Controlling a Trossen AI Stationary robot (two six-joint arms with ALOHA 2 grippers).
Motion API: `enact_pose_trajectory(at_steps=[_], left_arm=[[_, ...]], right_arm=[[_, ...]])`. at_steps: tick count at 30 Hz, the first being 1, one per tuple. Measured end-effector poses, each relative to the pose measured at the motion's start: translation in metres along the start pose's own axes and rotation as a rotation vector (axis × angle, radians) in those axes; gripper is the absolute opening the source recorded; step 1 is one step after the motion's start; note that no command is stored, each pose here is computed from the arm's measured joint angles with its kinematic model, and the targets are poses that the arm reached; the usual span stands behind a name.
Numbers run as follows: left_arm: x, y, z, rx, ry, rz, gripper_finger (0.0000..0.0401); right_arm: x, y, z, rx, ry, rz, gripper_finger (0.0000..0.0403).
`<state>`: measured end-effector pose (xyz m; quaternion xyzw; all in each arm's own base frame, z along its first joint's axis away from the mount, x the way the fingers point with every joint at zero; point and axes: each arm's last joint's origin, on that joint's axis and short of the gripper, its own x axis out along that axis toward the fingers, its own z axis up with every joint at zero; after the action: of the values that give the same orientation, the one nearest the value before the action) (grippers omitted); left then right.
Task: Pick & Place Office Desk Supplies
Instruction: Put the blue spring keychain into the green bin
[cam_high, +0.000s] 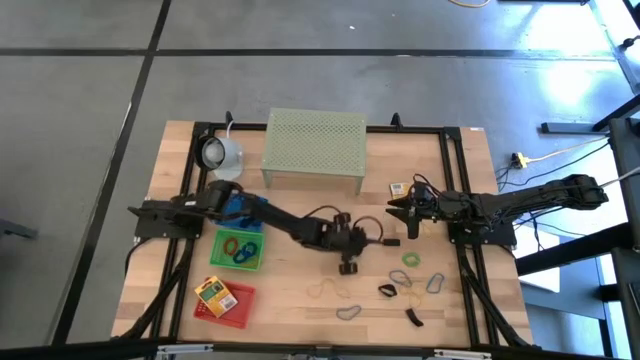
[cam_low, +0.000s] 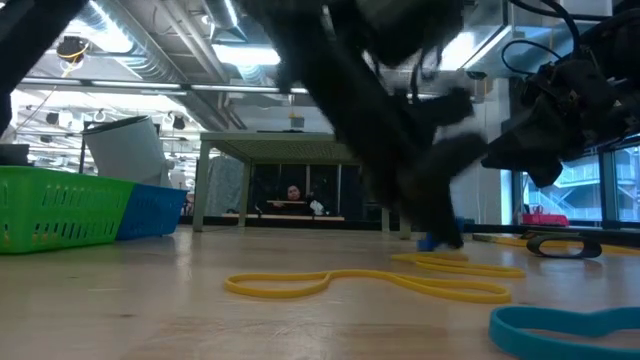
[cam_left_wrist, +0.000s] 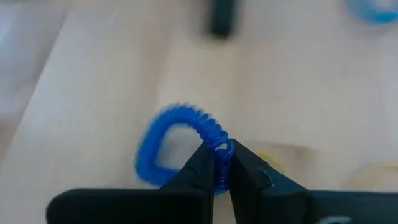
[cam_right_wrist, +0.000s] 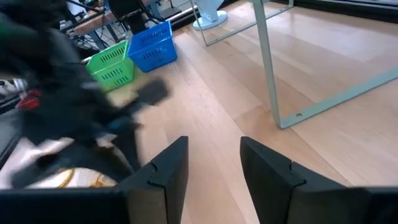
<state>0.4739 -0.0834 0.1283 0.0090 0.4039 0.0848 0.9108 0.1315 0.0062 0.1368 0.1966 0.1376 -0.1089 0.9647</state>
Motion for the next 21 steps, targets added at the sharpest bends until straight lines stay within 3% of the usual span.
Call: enact_pose_trajectory(at_steps=[4,7,9,15,21], left_arm=[[-0.034,-0.02,0.013,0.123,-0.059,0.014,0.0018],[-0.047,-0.033,0.007,0.178,-0.012,0.019,0.0018],[-0.056,-0.042,0.0,0.166,0.035,0.034,0.0018],[-0.093,-0.053,-0.009,0.025,0.075,0.213,0.0018],[-0.123,-0.063,-0.02,0.033,0.077,0.28,0.0018]], right_arm=[[0.0,0.0,0.0,0.0,0.003,-0.007,0.0146],[0.0,-0.001,0.0,0.024,-0.002,-0.018,0.0146],[0.0,-0.001,0.0,0.04,-0.005,-0.024,0.0146],[0.0,-0.001,-0.001,0.053,0.0,-0.024,0.0146],[0.0,-0.001,-0.001,0.053,0.001,-0.023,0.0146]])
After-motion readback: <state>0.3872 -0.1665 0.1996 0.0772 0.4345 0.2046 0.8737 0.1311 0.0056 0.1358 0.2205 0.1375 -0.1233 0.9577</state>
